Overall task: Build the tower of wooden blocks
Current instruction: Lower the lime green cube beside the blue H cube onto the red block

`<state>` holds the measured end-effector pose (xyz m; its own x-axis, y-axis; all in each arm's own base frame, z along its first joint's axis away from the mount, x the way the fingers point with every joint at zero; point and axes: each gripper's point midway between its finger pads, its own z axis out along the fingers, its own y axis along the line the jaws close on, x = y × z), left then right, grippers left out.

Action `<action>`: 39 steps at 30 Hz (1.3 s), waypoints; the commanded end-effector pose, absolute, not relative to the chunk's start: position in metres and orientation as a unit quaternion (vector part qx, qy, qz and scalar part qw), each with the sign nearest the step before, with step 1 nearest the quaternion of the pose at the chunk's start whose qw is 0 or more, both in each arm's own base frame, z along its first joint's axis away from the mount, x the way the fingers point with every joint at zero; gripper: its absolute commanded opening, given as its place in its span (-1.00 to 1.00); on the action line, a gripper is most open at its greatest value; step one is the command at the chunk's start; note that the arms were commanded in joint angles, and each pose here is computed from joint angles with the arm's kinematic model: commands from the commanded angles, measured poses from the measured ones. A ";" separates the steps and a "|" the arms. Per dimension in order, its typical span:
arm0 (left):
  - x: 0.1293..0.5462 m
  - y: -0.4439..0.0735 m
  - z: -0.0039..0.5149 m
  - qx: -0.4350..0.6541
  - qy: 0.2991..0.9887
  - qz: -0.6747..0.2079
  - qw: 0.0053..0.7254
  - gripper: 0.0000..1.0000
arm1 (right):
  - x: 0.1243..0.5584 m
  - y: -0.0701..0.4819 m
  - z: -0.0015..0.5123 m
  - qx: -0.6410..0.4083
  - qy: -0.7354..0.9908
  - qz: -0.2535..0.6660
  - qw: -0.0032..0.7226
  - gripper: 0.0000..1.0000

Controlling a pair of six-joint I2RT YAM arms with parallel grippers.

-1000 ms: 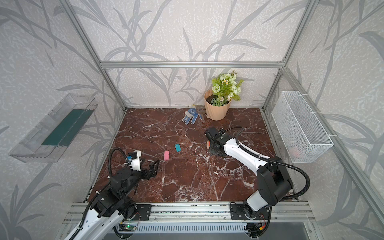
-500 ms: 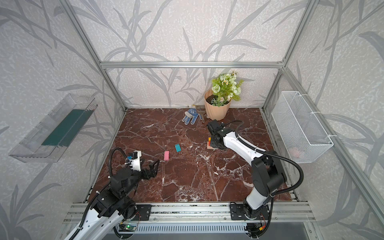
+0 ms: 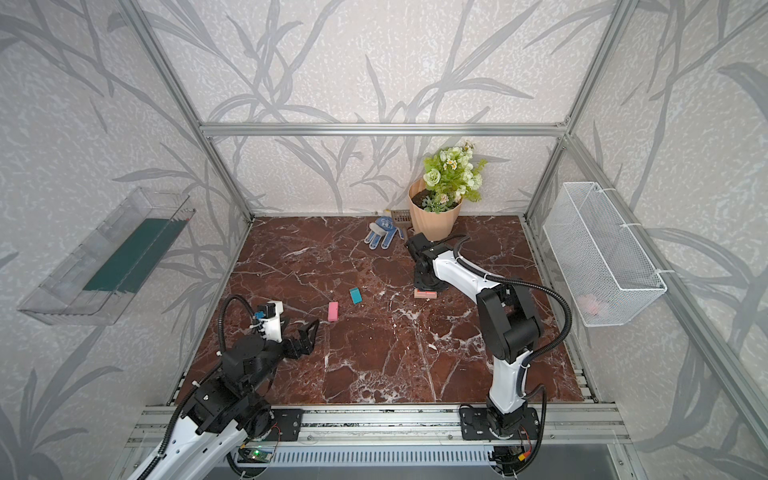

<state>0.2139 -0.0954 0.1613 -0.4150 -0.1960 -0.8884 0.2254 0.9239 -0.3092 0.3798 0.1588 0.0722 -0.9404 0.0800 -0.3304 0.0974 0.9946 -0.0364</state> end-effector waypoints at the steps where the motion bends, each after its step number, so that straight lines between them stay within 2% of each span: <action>1: 0.215 -0.095 0.168 0.005 0.814 -0.195 0.548 0.98 | 0.378 0.157 0.075 0.036 0.986 -0.031 0.158 -0.47; 39: 0.215 -0.095 0.167 0.005 0.814 -0.195 0.547 0.99 | 0.380 0.167 0.068 0.037 0.988 -0.008 0.147 -0.41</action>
